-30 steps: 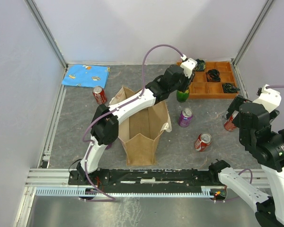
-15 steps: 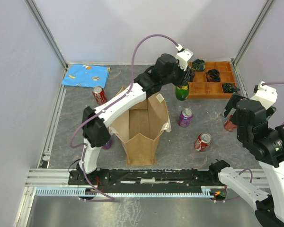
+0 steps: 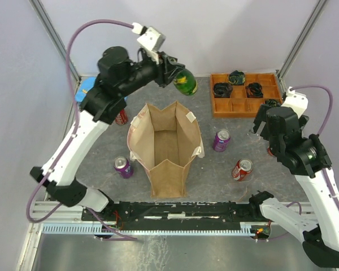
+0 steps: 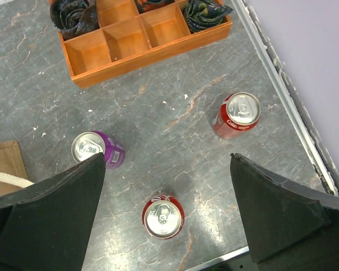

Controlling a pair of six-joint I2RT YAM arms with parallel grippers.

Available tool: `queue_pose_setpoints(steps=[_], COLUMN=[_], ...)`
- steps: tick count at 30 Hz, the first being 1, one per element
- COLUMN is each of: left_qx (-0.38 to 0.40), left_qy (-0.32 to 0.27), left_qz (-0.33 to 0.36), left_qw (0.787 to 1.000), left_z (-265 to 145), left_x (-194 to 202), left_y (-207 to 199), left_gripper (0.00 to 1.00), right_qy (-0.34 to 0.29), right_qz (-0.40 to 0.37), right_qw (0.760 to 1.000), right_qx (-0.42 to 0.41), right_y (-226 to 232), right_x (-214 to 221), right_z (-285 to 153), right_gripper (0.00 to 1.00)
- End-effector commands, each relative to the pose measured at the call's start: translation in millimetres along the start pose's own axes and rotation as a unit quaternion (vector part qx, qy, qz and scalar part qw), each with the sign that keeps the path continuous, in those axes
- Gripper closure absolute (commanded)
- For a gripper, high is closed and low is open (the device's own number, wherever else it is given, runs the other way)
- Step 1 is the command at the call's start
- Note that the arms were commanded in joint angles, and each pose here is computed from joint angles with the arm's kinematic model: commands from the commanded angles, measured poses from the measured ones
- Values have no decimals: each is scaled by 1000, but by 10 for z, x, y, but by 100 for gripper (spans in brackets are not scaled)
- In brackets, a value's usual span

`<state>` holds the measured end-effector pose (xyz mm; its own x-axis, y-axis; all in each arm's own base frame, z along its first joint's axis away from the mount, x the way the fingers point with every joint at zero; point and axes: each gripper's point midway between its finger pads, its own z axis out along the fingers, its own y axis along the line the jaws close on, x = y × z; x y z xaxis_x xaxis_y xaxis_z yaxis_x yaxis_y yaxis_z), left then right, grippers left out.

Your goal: Place the beverage into the canvas bag

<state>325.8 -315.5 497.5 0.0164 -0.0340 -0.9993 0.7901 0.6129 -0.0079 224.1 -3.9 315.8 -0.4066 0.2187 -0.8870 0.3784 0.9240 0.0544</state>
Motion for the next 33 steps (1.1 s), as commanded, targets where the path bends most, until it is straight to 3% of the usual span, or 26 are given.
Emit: queue_pose_setpoints(steps=[1,7,13,22,33], left_qx=[29,19,8,-3,-20], left_qy=[-74,-40,-5,22,70], left_qz=[21,37,36,39,65], left_qw=[997,998,999,999,995], left_z=[-536,-868,-883,-463,86], left_x=[-563,-203,526,1442,2208], left_y=[-190,-215,-156,14,274], left_gripper=[97,97,97,97,97], right_qy=[-7,5,16,24,24], right_qz=[-4,-18,-15,-8,1], right_qw=[1000,998,997,998,999], right_qx=[-27,-52,-69,-66,-46], right_y=[184,410,567,567,441], right_x=[-69,-69,-64,-26,-3], right_z=[86,213,288,294,237], right_gripper=[1,1,2,3,3])
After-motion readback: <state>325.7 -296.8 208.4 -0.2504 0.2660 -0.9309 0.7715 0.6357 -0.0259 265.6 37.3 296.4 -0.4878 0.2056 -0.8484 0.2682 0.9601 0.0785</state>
